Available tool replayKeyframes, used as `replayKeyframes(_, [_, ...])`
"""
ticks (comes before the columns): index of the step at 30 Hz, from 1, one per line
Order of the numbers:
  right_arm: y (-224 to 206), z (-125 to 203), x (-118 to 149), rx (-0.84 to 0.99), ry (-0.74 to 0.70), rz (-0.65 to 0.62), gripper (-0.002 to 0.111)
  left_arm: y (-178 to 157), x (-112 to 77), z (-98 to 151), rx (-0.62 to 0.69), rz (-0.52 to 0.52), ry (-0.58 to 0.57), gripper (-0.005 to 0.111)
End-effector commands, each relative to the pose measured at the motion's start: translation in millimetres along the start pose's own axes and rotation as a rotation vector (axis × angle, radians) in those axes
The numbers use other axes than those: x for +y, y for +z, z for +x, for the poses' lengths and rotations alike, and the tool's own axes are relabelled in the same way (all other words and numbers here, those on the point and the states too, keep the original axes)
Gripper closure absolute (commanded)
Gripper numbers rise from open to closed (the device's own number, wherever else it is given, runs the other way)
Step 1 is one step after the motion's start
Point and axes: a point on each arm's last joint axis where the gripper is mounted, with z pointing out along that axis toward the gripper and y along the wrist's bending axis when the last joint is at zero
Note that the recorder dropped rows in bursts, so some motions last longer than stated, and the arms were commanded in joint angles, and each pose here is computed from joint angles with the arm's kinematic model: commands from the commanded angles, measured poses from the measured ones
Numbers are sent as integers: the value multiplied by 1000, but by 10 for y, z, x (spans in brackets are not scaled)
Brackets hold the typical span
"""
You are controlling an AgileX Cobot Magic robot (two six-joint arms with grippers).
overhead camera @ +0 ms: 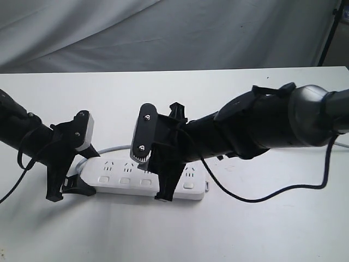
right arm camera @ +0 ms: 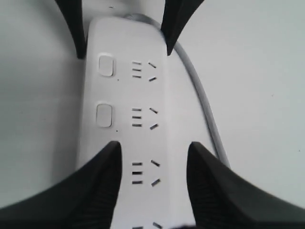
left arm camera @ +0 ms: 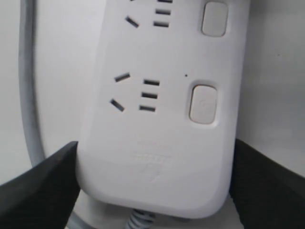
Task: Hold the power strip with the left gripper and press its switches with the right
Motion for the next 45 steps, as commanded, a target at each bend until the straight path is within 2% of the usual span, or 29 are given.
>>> replayKeyframes(1, [-202, 152, -18, 24, 29, 25, 67, -18, 16, -46, -16, -11, -8, 45])
replayKeyframes(13, [-56, 377, 65, 91, 63, -12, 67, -18, 16, -46, -16, -11, -11, 45])
replayKeyframes(45, [40, 478, 89, 133, 71, -15, 67, -18, 16, -46, -16, -11, -7, 45])
